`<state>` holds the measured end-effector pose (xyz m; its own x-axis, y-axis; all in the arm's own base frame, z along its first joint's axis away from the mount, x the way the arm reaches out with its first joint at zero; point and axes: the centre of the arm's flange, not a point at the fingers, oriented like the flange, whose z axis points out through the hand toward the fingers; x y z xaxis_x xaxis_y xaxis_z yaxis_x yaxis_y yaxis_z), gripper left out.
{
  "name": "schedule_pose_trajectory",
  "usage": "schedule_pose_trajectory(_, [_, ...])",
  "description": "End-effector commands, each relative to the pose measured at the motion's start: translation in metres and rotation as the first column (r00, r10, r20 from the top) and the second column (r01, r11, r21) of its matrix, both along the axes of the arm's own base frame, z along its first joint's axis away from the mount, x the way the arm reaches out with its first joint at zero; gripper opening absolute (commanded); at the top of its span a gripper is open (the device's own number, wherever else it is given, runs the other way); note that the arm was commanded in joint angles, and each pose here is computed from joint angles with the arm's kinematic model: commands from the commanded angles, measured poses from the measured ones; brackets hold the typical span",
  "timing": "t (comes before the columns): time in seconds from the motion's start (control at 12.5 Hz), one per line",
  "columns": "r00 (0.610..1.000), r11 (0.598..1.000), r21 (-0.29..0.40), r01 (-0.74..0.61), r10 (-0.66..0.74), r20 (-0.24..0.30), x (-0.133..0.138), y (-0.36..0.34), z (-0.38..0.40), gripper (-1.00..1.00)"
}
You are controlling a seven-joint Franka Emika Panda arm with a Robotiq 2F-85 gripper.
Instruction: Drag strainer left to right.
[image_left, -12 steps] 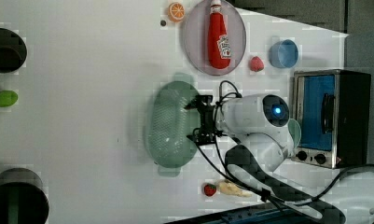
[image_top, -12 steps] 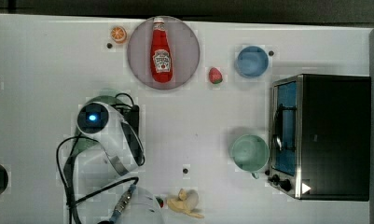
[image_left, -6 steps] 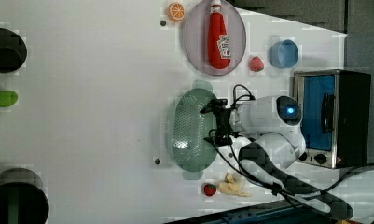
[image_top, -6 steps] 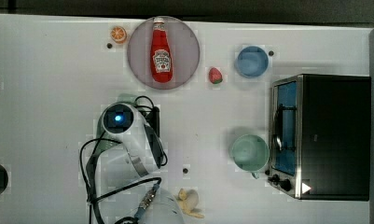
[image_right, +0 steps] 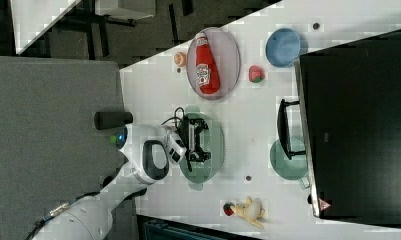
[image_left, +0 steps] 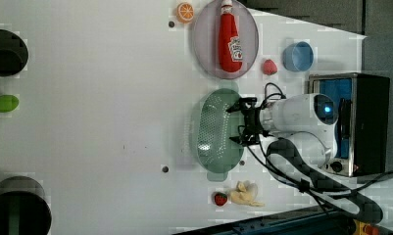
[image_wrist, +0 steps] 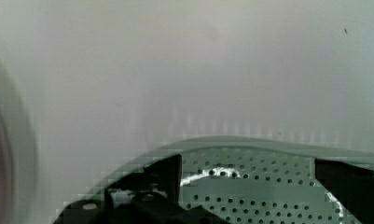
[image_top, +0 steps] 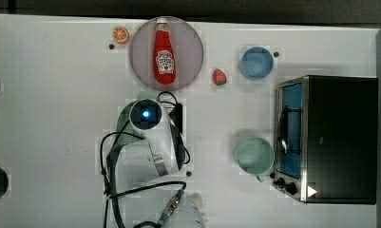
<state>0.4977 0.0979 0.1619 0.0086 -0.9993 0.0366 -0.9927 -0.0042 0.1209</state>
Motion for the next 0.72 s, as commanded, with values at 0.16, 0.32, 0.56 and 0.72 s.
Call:
schedule_pose_trajectory(0.16, [0.997, 0.997, -0.016, -0.071, 0.071, 0.0, 0.001, -0.05, 0.005, 1.0])
schedule_pose_trajectory(0.32, [0.997, 0.997, -0.023, -0.077, 0.077, 0.003, 0.003, -0.071, 0.004, 1.0])
schedule_pose_trajectory(0.56, [0.997, 0.997, -0.035, -0.076, 0.076, 0.009, 0.005, -0.102, 0.004, 1.0])
schedule_pose_trajectory(0.72, [0.998, 0.997, -0.045, -0.065, 0.066, 0.015, 0.005, -0.121, 0.005, 1.0])
